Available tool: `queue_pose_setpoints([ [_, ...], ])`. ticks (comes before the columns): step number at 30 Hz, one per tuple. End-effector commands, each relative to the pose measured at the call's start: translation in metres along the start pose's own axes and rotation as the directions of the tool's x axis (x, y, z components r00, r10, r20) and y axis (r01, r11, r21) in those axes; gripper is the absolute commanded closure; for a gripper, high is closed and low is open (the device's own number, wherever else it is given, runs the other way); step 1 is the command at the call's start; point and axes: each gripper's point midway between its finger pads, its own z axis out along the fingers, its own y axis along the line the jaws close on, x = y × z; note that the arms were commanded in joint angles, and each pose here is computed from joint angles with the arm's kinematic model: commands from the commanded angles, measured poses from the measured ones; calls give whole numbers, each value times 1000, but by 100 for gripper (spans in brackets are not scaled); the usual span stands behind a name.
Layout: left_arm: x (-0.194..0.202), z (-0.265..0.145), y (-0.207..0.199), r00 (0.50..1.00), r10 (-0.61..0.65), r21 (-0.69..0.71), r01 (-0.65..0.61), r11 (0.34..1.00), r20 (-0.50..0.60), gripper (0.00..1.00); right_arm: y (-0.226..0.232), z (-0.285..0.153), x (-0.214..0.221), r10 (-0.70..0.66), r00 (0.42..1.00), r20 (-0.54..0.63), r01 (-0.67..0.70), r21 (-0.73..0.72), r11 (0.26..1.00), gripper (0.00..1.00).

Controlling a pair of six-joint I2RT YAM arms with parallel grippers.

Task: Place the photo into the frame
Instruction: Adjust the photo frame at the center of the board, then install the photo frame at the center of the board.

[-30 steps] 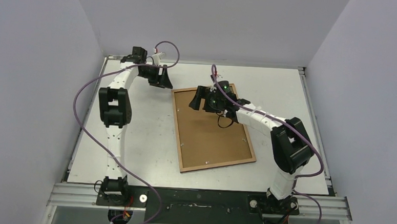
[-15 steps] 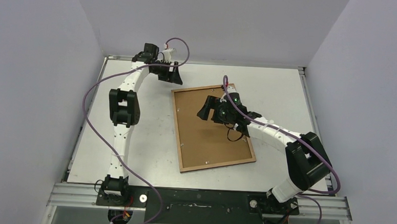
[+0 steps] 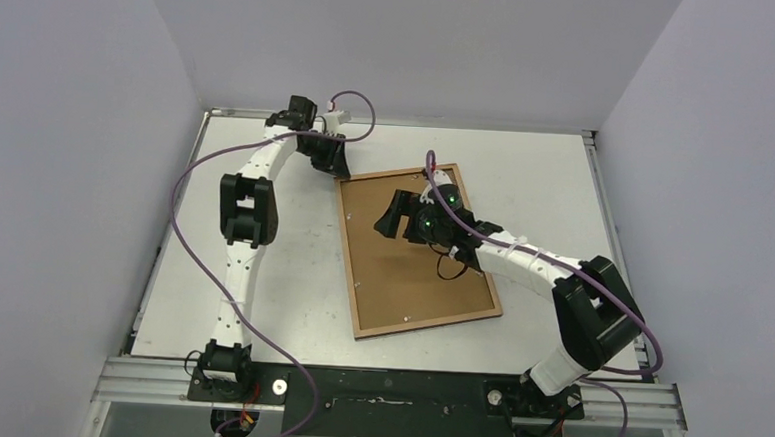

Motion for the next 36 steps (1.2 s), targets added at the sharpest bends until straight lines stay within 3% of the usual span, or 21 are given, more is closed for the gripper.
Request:
queue_pose_setpoints([
  [1, 11, -10, -8, 998, 14, -5, -14, 1000, -54, 76, 31, 10, -12, -19, 999, 40, 23, -87, 996, 10],
  [6, 40, -22, -15, 992, 3, 0, -3, 1000, -130, 87, 55, 31, -2, -45, 999, 10, 46, -138, 989, 10],
  [14, 85, -47, -18, 984, -49, 2, 50, 999, -171, 90, 85, 69, 27, -79, 995, -57, 64, -221, 973, 10],
  [27, 93, -50, -20, 983, -69, -10, 69, 998, -172, 90, 99, 98, 57, -100, 986, -136, 59, -279, 958, 10],
  [36, 94, -51, -20, 982, -70, -16, 68, 998, -174, 90, 88, 94, 74, -81, 983, -165, 38, -249, 968, 10],
])
